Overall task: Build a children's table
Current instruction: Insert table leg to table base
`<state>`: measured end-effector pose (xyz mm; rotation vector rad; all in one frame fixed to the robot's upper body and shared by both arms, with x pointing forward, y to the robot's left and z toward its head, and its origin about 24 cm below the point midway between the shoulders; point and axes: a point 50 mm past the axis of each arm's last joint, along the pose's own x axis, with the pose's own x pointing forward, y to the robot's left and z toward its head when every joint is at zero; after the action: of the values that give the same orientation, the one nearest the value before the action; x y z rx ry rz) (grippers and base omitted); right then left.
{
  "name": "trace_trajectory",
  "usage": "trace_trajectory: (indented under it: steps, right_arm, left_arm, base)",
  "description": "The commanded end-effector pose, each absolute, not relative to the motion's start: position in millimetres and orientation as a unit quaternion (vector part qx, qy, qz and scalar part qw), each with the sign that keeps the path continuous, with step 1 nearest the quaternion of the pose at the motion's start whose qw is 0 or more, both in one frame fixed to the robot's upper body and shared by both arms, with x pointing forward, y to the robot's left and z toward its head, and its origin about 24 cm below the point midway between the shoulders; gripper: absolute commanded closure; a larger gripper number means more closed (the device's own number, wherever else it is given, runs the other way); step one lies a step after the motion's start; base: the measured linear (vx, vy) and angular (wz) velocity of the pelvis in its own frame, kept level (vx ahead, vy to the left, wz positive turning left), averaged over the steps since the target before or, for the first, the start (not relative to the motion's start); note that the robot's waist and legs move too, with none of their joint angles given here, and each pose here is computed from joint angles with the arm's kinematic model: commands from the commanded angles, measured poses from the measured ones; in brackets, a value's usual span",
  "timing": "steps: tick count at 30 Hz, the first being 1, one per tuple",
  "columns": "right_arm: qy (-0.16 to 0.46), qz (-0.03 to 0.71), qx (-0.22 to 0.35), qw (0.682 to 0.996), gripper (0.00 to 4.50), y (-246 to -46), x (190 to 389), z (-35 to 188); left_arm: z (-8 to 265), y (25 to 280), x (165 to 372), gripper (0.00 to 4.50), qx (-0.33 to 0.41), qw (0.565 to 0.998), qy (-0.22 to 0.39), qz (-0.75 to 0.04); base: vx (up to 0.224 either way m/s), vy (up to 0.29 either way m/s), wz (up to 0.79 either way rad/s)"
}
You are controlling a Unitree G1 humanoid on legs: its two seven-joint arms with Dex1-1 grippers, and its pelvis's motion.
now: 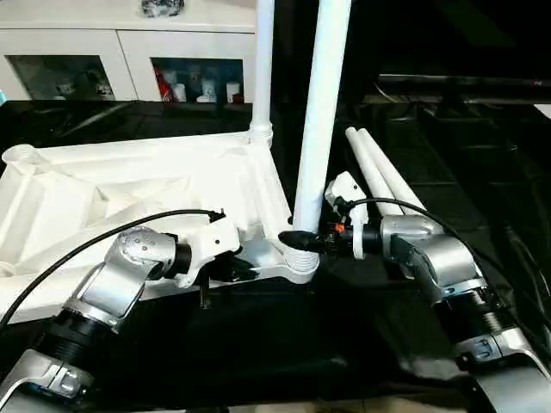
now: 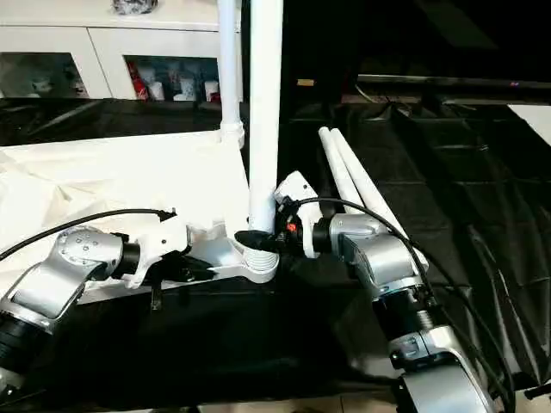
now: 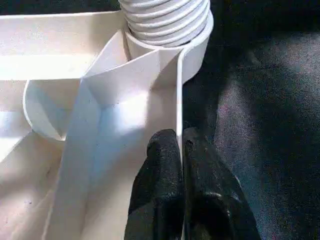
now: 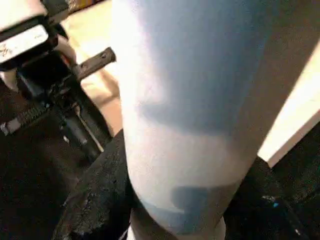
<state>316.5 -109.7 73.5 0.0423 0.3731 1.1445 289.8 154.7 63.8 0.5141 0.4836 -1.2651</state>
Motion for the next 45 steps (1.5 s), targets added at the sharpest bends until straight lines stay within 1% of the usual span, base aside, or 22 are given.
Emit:
trace_trajectory:
  steps: [1, 2, 3, 6, 9, 12, 17, 22, 24, 28, 30, 34, 40, 44, 45]
  right_arm:
    - [0.217, 0.508, 0.036, 0.833, 2.61, -117.8, 309.3, 49]
    - [0.218, 0.496, 0.044, 0.840, 2.61, -120.1, 307.1, 44]
    - [0.218, 0.495, 0.044, 0.840, 2.61, -120.2, 307.0, 44]
    - [0.211, 0.454, 0.074, 0.862, 2.61, -125.9, 302.9, 32]
    - [0.201, 0.439, 0.089, 0.871, 2.61, -126.9, 299.8, 28]
    - [0.186, 0.425, 0.119, 0.877, 2.61, -126.4, 291.4, 23]
    - [0.179, 0.420, 0.132, 0.880, 2.61, -126.5, 283.5, 19]
    - [0.162, 0.412, 0.112, 0.890, 2.61, -130.1, 274.6, 16]
    - [0.148, 0.412, 0.097, 0.894, 2.61, -130.9, 273.3, 20]
    - [0.122, 0.409, 0.086, 0.900, 2.61, -132.2, 272.7, 27]
    - [0.124, 0.412, 0.075, 0.900, 2.61, -132.3, 272.7, 27]
    - [0.135, 0.436, 0.043, 0.889, 2.61, -130.6, 271.4, 26]
    - [0.180, 0.477, -0.011, 0.860, 2.61, -125.4, 267.6, 22]
    - [0.188, 0.491, -0.021, 0.850, 2.61, -122.5, 269.9, 21]
    - [0.193, 0.497, -0.023, 0.845, 2.61, -121.1, 273.6, 18]
  left_arm:
    - [78, 149, 295, 4.50, 0.247, 0.751, 0.192, -0.582]
    - [78, 149, 295, 4.50, 0.247, 0.750, 0.191, -0.582]
    - [78, 149, 295, 4.50, 0.247, 0.750, 0.191, -0.582]
    - [78, 148, 296, 4.50, 0.247, 0.750, 0.191, -0.584]
    - [79, 148, 297, 4.50, 0.250, 0.749, 0.190, -0.584]
    - [80, 147, 299, 4.50, 0.252, 0.749, 0.189, -0.584]
    - [80, 147, 301, 4.50, 0.253, 0.748, 0.188, -0.583]
    - [81, 147, 303, 4.50, 0.255, 0.747, 0.188, -0.584]
    - [81, 147, 304, 4.50, 0.256, 0.747, 0.188, -0.584]
    - [81, 147, 305, 4.50, 0.256, 0.748, 0.189, -0.583]
    - [81, 147, 305, 4.50, 0.256, 0.748, 0.189, -0.583]
    - [82, 147, 306, 4.50, 0.257, 0.748, 0.189, -0.582]
    - [81, 147, 305, 4.50, 0.256, 0.748, 0.188, -0.582]
    - [80, 147, 305, 4.50, 0.255, 0.749, 0.189, -0.581]
    - [80, 147, 305, 4.50, 0.253, 0.751, 0.189, -0.580]
  base:
    - [0.000, 0.000, 0.00]
    - [0.000, 0.000, 0.00]
    - [0.000, 0.000, 0.00]
    - [0.000, 0.000, 0.00]
    - [0.000, 0.000, 0.00]
    - [0.000, 0.000, 0.00]
    - [0.000, 0.000, 0.00]
    - [0.000, 0.000, 0.00]
    - [0.000, 0.000, 0.00]
    - [0.000, 0.000, 0.00]
    - [0.000, 0.000, 0.00]
    - [0.000, 0.000, 0.00]
    - [0.000, 0.000, 0.00]
    - [0.000, 0.000, 0.00]
    - [0.000, 0.000, 0.00]
